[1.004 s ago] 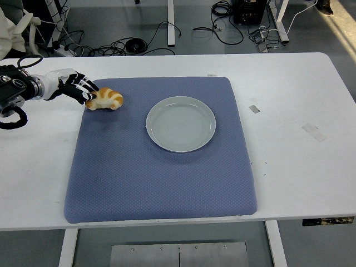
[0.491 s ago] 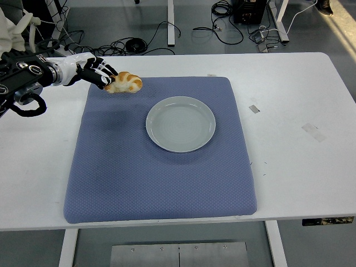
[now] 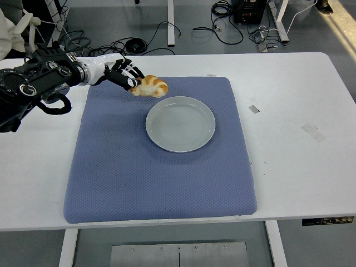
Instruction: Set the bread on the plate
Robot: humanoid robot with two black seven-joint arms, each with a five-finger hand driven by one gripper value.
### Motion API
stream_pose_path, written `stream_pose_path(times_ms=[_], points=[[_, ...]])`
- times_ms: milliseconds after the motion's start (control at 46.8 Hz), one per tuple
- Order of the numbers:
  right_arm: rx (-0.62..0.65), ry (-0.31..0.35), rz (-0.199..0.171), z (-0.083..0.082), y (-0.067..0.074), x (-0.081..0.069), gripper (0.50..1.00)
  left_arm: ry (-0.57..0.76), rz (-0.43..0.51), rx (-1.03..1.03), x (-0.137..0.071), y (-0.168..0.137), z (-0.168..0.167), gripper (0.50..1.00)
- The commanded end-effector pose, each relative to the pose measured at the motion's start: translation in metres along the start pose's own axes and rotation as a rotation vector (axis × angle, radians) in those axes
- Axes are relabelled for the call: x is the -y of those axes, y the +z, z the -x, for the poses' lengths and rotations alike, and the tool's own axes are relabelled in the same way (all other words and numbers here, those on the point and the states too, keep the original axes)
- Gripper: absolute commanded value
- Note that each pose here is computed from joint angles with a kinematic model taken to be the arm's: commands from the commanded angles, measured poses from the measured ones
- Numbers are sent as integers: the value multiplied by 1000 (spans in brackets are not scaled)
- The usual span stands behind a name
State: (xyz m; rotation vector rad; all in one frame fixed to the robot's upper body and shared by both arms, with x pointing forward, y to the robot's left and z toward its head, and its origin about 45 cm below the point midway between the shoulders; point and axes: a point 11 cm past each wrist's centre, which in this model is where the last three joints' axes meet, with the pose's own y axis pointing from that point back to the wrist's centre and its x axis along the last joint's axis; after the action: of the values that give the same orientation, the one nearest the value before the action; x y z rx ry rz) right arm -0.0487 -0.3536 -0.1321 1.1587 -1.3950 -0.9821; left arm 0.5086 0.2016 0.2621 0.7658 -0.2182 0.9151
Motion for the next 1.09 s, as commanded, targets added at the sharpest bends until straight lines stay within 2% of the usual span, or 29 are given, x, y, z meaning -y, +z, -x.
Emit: stream_pose_path(times_ms=[0, 363, 534, 833, 1068], points=[[0, 0, 0, 0, 0, 0, 1000, -14, 8, 24, 3, 8, 7, 514], [0, 0, 0, 0, 0, 0, 1000, -53, 49, 139, 17, 42, 46, 500], [0, 0, 0, 0, 0, 0, 1000, -66, 67, 186, 16, 58, 65, 500], [0, 0, 0, 0, 0, 0, 1000, -88, 28, 240, 14, 51, 74, 500], [0, 0, 0, 0, 0, 0, 1000, -73, -7, 265, 7, 45, 62, 500]])
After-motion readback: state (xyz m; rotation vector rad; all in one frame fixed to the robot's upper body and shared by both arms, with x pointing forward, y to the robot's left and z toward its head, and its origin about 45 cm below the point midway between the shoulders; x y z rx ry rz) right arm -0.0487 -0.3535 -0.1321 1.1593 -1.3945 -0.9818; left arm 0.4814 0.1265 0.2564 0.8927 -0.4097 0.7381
